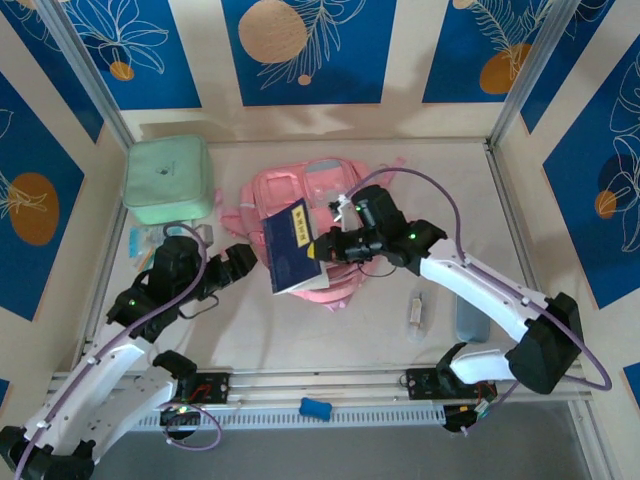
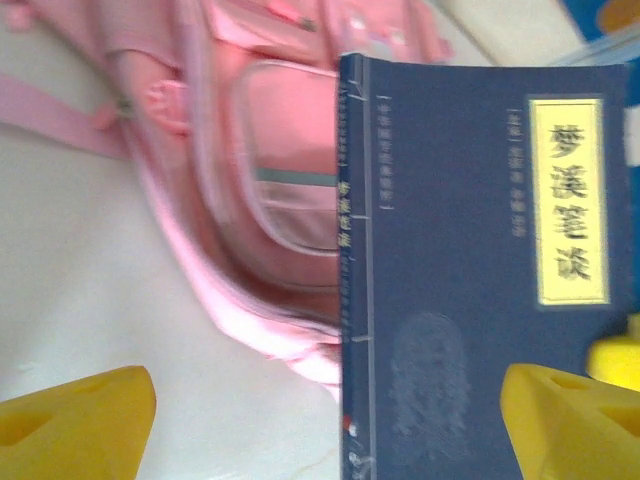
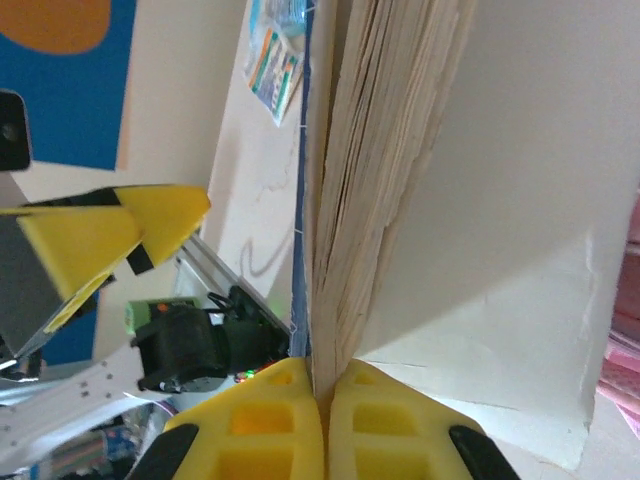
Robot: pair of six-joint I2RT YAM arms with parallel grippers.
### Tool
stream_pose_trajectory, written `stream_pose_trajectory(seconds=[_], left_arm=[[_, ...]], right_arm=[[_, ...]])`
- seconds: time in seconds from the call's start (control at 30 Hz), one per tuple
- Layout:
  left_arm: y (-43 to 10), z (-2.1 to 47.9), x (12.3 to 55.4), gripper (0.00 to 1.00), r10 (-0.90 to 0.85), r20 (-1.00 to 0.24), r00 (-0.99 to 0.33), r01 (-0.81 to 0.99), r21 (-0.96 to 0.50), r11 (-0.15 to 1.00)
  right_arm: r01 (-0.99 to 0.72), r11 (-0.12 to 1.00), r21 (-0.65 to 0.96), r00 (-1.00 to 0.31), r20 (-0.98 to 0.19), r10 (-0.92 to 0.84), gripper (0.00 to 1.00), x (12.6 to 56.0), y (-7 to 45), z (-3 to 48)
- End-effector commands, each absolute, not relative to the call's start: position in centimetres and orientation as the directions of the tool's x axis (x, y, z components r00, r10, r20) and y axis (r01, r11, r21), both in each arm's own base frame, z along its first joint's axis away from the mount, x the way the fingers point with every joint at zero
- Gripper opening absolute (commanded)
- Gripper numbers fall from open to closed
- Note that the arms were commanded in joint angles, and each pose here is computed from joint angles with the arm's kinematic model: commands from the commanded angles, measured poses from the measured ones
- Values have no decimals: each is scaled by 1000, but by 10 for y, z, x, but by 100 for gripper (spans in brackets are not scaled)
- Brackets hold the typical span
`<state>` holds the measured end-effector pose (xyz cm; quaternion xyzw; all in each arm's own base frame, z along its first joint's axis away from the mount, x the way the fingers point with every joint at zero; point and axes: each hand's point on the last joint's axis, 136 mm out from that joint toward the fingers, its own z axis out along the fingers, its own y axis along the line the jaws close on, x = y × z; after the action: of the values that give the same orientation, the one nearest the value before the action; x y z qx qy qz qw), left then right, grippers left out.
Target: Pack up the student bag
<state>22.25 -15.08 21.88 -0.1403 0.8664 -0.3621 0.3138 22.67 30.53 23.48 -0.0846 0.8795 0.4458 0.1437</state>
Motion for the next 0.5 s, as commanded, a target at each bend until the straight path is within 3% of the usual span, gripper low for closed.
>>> stream_pose_trajectory(seconds=[0.0, 0.3, 0.47], left_arm=[[-185, 241, 229, 88, -462, -392, -796, 95, -834, 543], [-230, 258, 248, 85, -463, -360, -810, 187, -906, 379], [-257, 267, 256, 75, -423, -360, -832, 241, -920, 310]], right_arm=[[-296, 484, 824, -942, -337, -3, 0, 223, 297, 262], [-290, 401, 869, -934, -348, 78, 0, 235, 273, 275], [-269, 362, 892, -944, -319, 85, 0, 240, 268, 270]])
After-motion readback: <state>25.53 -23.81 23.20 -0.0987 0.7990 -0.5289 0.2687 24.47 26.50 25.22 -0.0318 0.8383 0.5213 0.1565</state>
